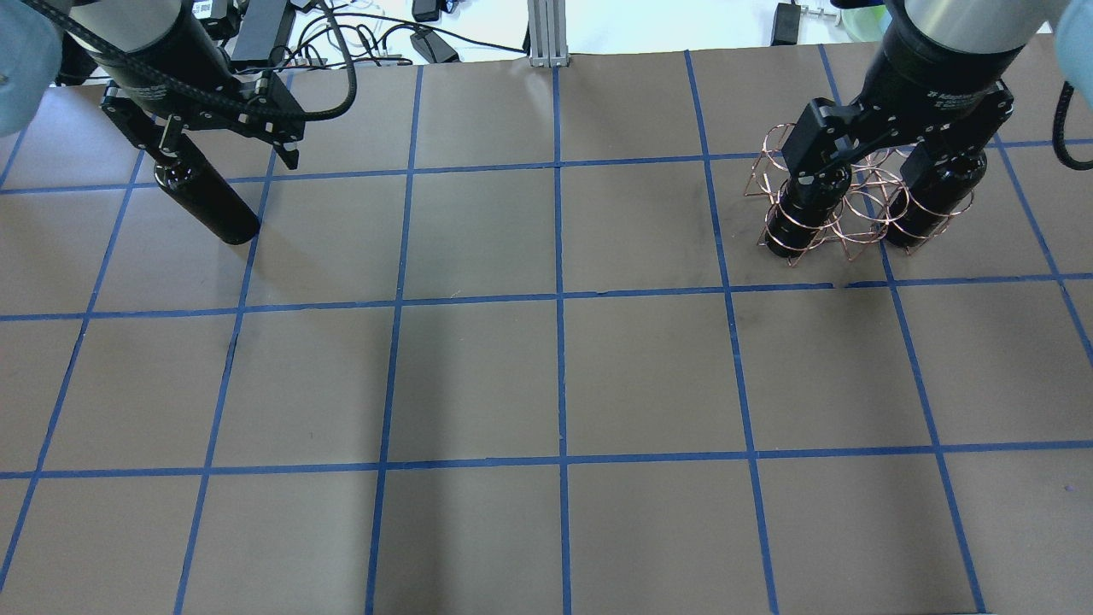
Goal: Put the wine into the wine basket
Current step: 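Lower the left gripper around the standing dark wine bottle's neck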
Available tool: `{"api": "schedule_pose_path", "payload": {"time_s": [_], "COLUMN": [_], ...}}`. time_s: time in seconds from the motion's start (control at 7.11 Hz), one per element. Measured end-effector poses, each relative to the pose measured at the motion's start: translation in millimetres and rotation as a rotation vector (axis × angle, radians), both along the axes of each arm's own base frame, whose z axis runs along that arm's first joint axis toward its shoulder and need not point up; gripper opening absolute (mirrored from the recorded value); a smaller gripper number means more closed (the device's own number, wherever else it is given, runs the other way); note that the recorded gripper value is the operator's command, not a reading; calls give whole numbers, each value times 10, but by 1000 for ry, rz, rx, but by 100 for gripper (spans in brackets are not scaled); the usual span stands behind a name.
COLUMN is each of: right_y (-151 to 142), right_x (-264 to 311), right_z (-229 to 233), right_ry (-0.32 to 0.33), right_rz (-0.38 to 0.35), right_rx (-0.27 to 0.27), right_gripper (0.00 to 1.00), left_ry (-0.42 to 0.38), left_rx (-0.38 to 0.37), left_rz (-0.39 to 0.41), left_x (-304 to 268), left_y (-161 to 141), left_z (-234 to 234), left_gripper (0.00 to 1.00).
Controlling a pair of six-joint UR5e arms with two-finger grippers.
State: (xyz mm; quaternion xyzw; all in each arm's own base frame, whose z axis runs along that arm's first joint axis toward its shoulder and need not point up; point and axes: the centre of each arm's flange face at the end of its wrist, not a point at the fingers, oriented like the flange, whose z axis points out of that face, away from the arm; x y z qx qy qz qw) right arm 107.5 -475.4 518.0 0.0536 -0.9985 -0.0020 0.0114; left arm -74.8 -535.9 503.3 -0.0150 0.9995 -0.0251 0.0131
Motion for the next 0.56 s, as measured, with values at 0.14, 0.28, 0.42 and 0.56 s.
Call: {"api": "schedule_pose_path", "payload": {"time_s": [0.14,0.28,0.42,0.56], "right_y": [1,2,4,4], "right_x": [-2,-1,-1,-1], "right_z": [-9,-11,-10,-11], "right_ry": [0,0,0,0], "right_rz": [0,0,-1,-1], "right_rx": [1,2,2,2], "right_gripper": [100,100,100,100], "left_ry": [-3,-5,-8,-11], "left_rx": [4,10,13,2], "left_rz": [-9,-30,-63,-106], "left_x": [210,418,698,1013], "left_y": [-23,-49,-105,-175], "left_z": [-7,-34,-102,-215], "left_gripper": [100,100,100,100]}}
